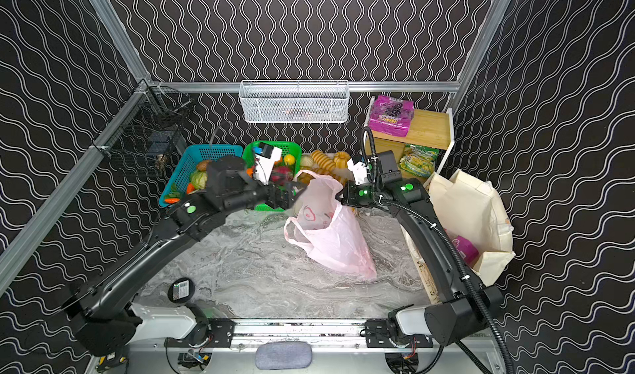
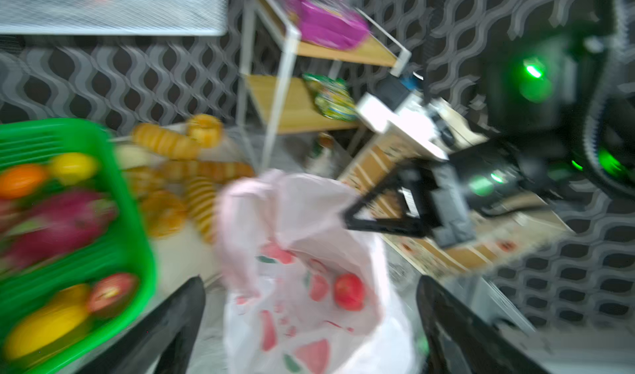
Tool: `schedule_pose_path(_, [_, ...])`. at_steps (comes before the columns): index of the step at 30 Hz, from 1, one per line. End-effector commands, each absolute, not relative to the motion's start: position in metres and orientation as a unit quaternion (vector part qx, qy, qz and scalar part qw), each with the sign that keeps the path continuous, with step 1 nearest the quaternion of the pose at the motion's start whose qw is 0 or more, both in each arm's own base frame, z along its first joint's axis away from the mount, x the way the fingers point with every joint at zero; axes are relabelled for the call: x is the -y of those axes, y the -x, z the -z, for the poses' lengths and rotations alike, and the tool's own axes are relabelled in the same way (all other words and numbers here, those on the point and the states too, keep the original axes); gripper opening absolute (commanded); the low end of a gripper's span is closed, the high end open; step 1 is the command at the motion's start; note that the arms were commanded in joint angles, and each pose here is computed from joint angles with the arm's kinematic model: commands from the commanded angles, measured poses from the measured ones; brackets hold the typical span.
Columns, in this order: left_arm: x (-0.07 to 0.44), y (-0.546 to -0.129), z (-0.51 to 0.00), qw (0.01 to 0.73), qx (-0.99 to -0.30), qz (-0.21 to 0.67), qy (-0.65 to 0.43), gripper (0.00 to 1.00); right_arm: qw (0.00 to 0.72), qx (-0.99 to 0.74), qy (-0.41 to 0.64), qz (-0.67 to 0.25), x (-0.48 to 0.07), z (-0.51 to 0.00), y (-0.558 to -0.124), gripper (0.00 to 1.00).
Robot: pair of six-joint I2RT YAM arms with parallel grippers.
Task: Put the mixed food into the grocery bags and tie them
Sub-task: 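Return the left gripper to the green basket and grasp a yellow pear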
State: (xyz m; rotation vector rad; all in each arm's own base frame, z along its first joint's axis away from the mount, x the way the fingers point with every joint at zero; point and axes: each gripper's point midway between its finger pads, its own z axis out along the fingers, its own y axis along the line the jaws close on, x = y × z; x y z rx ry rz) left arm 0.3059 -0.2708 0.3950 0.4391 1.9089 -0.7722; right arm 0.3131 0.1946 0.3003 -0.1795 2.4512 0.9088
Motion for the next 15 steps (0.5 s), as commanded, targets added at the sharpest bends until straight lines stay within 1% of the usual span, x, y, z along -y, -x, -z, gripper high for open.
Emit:
schedule_pose_path(1, [0.212,-0.337,-0.375,0.499,-0.820,0.261,-0.103,0.92,0.268,-0.897,0.072,-0.345,-0.198,-0.307,-0.317,0.00])
schedule_pose_path(2, [0.195,-0.350,-0.363,0.484,-0.832,0.258,-0.077,0.90,0.269,-0.896,0.073,-0.347,-0.198,-0.307,-0.317,0.00])
schedule_pose_path(4, [0.175,-0.374,-0.337,0.445,-0.858,0.249,-0.060,0.90,0.267,-0.895,0.076,-0.350,-0.200,-0.309,-0.316,0.00])
schedule_pose_path(8, [0.163,-0.424,-0.276,0.388,-0.901,0.176,-0.075,0.92,0.268,-0.894,0.080,-0.349,-0.200,-0.311,-0.314,0.00])
schedule_pose_path(11, [0.155,-0.460,-0.228,0.346,-0.922,0.148,-0.090,0.92,0.270,-0.894,0.079,-0.348,-0.199,-0.313,-0.315,0.00])
schedule_pose_path(15, [0.149,-0.495,-0.165,0.288,-0.942,0.113,-0.132,0.84,0.265,-0.897,0.077,-0.346,-0.199,-0.311,-0.316,0.00])
